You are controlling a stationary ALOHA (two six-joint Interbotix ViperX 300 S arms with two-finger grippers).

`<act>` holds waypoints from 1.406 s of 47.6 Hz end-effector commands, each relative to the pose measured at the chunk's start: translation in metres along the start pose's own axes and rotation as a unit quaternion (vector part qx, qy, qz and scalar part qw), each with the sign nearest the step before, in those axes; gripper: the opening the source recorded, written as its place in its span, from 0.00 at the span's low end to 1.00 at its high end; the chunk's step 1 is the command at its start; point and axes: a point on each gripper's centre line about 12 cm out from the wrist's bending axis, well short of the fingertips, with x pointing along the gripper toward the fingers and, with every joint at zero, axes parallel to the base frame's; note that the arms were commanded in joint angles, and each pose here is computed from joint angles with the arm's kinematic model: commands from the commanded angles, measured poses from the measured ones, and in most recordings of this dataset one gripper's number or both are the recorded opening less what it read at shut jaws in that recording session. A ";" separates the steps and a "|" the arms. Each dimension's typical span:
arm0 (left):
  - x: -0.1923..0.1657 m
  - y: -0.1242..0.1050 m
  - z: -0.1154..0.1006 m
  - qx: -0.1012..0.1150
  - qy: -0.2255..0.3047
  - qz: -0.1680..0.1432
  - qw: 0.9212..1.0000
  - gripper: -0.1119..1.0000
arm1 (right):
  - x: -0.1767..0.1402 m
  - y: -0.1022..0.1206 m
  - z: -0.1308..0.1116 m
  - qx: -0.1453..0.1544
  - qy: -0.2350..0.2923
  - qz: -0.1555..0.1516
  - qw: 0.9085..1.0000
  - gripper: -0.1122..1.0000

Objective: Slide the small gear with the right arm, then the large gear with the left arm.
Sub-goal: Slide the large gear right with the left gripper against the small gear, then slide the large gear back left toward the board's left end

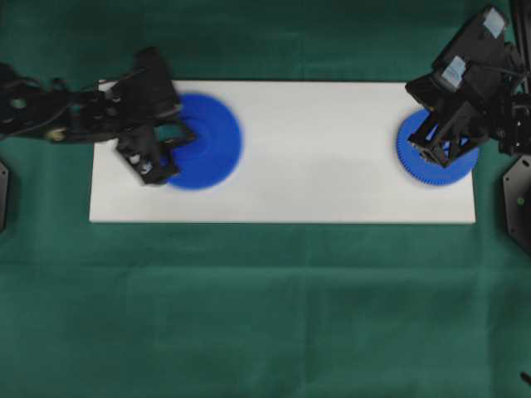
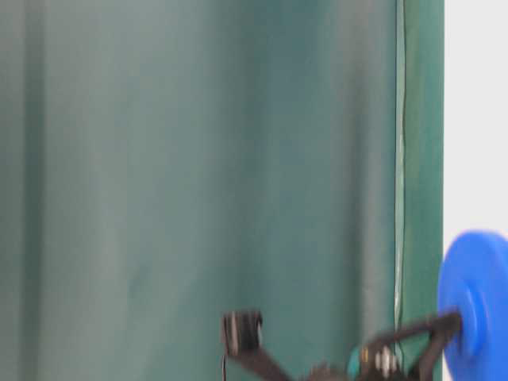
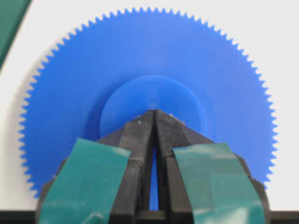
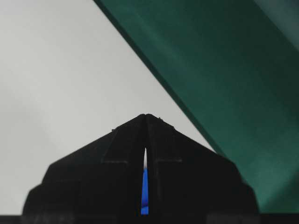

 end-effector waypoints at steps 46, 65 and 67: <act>0.170 -0.075 0.129 0.105 0.007 -0.036 0.994 0.10 | -0.006 0.006 0.009 -0.014 -0.020 0.010 1.000 0.55; 0.169 -0.073 0.121 0.110 0.017 -0.035 0.993 0.11 | -0.006 0.007 0.010 -0.016 -0.024 0.013 0.999 0.55; 0.169 -0.073 0.121 0.109 0.015 -0.035 0.993 0.11 | -0.005 0.007 0.010 -0.017 -0.024 0.014 0.999 0.55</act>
